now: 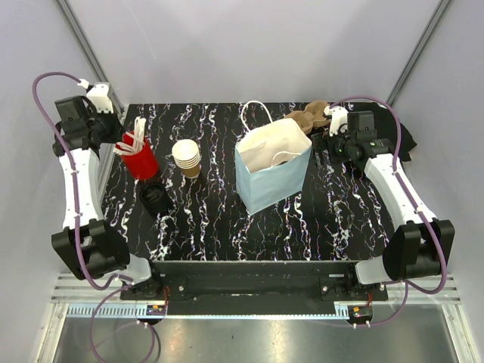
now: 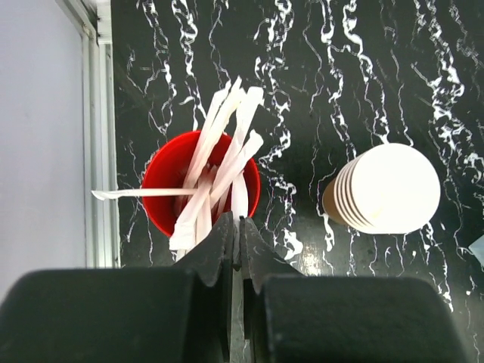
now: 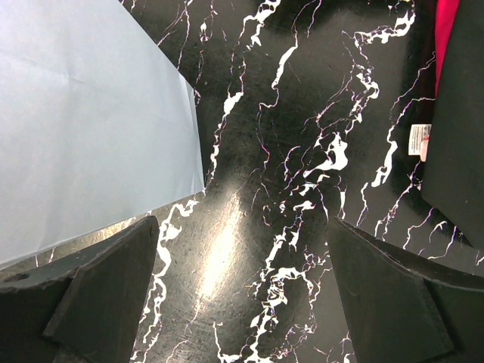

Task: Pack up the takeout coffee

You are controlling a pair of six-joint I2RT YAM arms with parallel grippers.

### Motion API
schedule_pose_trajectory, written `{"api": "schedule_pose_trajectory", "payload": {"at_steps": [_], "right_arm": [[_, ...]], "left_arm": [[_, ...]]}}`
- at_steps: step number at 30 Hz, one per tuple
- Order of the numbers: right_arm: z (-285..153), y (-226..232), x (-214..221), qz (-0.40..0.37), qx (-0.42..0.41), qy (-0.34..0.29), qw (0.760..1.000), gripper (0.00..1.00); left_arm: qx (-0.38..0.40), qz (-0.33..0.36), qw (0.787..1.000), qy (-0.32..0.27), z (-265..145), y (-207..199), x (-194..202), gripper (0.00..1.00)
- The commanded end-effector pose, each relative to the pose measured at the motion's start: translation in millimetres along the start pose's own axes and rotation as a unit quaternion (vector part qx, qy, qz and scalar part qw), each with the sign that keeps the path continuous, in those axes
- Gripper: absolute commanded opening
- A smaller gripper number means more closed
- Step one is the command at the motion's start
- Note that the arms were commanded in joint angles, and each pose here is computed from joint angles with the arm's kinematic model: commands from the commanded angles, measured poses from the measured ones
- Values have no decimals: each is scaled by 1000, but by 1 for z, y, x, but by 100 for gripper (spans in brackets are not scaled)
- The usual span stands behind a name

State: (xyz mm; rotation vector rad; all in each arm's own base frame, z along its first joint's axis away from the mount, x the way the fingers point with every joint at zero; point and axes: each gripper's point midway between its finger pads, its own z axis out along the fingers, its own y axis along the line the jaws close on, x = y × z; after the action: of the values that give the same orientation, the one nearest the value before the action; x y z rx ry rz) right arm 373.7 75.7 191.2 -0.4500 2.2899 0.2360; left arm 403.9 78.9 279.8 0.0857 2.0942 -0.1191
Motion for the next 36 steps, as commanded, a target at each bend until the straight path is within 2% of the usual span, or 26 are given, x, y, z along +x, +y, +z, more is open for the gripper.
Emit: {"api": "schedule_pose_trajectory", "payload": {"at_steps": [1, 10, 19, 27, 28, 36], "right_arm": [[1, -3, -7, 5, 2, -12, 1000, 97], [3, -3, -6, 7, 2, -7, 1000, 98], [4, -4, -4, 8, 3, -4, 1000, 100], [4, -6, -4, 10, 6, -3, 1000, 100], [4, -6, -4, 10, 6, -4, 1000, 100], [3, -9, -3, 12, 8, -3, 1000, 100]], "left_arm": [[8, 21, 997, -69, -36, -16, -47, 2], [20, 48, 991, -122, -91, -45, -74, 4], [66, 73, 977, -187, -150, -90, -98, 4], [198, 81, 950, -229, -191, -160, -121, 5], [224, 91, 942, -232, -195, -178, -123, 4], [308, 111, 920, -218, -188, -245, -131, 4]]}}
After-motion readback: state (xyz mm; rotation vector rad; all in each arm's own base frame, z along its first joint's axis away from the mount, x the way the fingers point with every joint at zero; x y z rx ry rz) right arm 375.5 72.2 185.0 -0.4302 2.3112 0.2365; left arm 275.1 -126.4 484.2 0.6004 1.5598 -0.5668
